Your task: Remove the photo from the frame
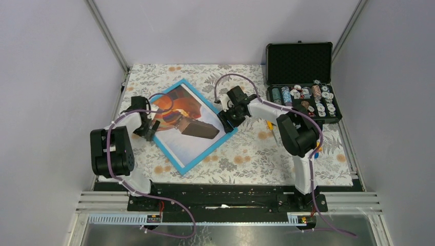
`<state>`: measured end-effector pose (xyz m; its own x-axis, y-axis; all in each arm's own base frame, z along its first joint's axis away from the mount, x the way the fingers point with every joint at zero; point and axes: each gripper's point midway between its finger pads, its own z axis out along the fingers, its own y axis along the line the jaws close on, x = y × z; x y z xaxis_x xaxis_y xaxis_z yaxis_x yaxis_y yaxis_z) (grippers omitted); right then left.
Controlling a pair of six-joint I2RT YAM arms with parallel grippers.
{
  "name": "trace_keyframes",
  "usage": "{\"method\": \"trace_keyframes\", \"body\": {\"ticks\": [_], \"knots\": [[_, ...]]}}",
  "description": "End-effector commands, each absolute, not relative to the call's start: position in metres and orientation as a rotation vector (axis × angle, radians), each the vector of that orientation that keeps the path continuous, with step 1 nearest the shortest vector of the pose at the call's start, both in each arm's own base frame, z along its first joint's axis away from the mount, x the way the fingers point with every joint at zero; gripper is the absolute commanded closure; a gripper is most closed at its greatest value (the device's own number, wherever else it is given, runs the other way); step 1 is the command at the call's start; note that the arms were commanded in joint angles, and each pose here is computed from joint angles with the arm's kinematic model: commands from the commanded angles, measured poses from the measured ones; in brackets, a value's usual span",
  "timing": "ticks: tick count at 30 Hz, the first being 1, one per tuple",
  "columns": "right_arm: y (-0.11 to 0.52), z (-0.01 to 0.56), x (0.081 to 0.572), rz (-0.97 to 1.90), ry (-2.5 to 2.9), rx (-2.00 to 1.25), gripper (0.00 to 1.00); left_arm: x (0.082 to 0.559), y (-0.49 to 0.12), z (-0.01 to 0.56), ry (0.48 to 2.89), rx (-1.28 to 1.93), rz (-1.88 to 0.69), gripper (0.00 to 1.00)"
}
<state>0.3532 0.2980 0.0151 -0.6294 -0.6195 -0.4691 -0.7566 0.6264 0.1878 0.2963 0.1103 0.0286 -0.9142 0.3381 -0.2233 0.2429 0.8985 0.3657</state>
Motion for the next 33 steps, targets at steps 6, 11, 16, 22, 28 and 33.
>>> {"method": "trace_keyframes", "body": {"ticks": [6, 11, 16, 22, 28, 33], "knots": [[0.262, 0.017, 0.246, 0.71, 2.755, -1.108, 0.27, 0.362, 0.009, 0.015, 2.667, 0.601, 0.204, 0.01], [0.257, 0.029, 0.232, 0.748, 2.781, -1.156, 0.14, 0.384, -0.019, 0.014, 2.661, 0.625, 0.088, 0.01], [0.246, 0.04, 0.248, 0.788, 2.815, -1.072, 0.06, 0.399, -0.024, 0.029, 2.661, 0.498, -0.067, 0.01], [0.225, 0.075, 0.289, 0.951, 2.714, -0.897, 0.0, 0.395, -0.015, 0.067, 2.655, 0.255, -0.31, 0.01], [0.222, 0.091, 0.333, 1.016, 2.637, -0.745, 0.0, 0.379, -0.037, 0.086, 2.643, 0.171, -0.481, 0.01], [0.232, 0.075, 0.36, 1.021, 2.623, -0.672, 0.0, 0.379, -0.045, 0.077, 2.657, 0.101, -0.548, 0.01]]}}
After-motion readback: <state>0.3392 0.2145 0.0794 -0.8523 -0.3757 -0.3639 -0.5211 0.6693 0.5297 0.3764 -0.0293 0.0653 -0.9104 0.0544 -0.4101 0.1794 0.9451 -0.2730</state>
